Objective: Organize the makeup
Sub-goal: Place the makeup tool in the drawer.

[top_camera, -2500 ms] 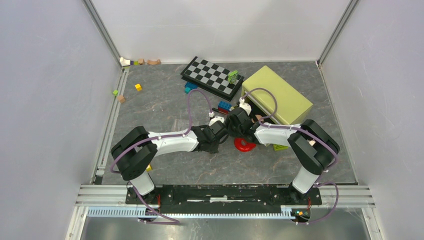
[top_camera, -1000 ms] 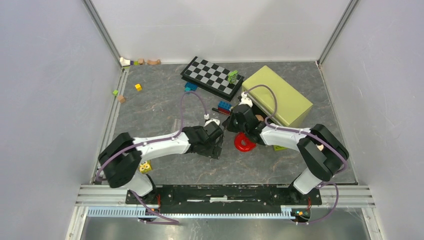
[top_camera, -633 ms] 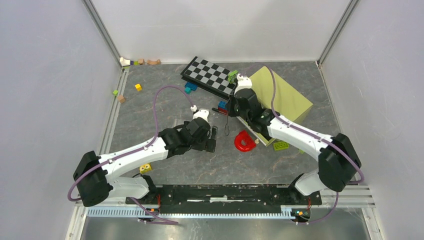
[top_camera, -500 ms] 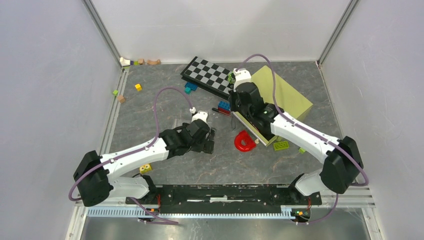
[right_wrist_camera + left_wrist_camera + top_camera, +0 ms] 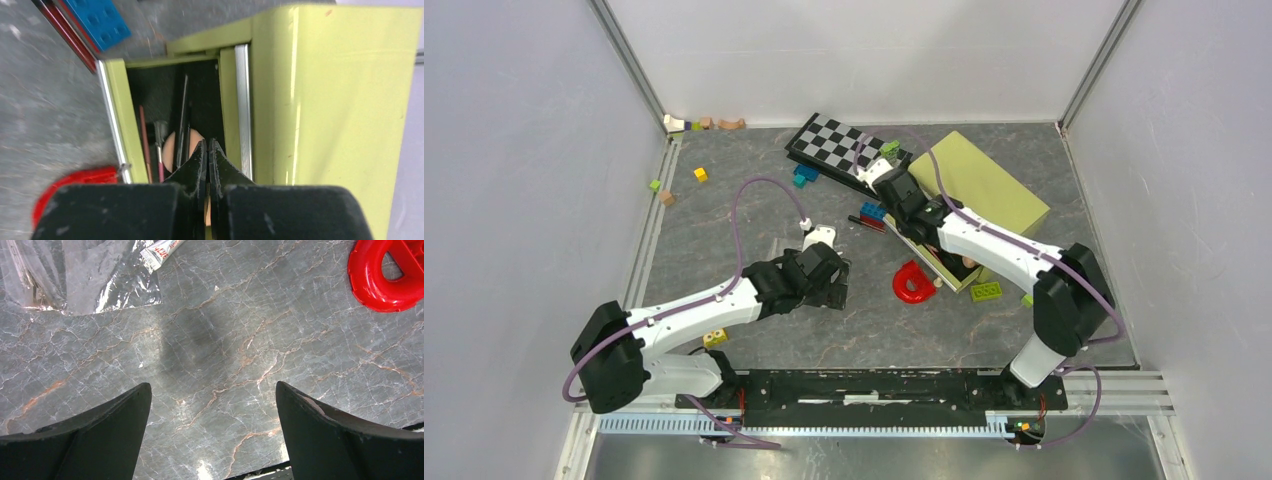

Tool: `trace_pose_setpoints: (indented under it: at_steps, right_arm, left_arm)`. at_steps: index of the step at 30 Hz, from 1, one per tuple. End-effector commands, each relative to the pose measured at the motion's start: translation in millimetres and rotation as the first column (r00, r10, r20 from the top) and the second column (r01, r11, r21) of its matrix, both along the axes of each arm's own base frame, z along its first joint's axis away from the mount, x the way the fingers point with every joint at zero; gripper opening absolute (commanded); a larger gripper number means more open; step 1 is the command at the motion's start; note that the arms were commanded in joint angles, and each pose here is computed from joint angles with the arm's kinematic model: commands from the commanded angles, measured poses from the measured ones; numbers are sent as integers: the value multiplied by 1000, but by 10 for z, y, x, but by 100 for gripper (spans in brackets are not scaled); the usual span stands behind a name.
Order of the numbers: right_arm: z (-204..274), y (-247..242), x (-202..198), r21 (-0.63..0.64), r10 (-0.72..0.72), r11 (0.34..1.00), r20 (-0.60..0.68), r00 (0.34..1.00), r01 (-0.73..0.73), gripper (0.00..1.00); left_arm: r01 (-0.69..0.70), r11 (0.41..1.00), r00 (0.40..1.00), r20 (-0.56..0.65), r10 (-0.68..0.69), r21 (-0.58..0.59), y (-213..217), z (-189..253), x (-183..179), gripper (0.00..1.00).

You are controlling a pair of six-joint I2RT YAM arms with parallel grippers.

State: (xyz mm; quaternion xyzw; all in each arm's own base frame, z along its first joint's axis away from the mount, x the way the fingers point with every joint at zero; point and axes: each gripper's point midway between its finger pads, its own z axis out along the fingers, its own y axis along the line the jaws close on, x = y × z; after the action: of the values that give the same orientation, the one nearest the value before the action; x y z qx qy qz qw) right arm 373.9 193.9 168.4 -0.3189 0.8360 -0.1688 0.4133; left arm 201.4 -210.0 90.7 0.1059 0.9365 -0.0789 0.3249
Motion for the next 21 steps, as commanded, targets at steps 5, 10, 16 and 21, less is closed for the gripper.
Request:
trace_pose_setpoints:
  at_steps: [5, 10, 16, 21]
  right_arm:
    - [-340, -217, -2, -179, 20, 983, -48, 999, -28, 0]
    - [-581, -194, 62, -194, 53, 979, -77, 996, -67, 3]
    - [-728, -272, 155, -209, 43, 976, -86, 995, -60, 3]
    - [-785, -276, 203, -166, 47, 984, -96, 994, -63, 13]
  left_arm:
    - [-68, 997, 997, 20, 69, -35, 39, 39, 39, 100]
    - [-74, 997, 997, 16, 74, -37, 45, 23, 31, 100]
    - [-66, 997, 998, 18, 66, -26, 39, 29, 46, 100]
    - [-52, 998, 999, 13, 53, -20, -10, 46, 69, 100]
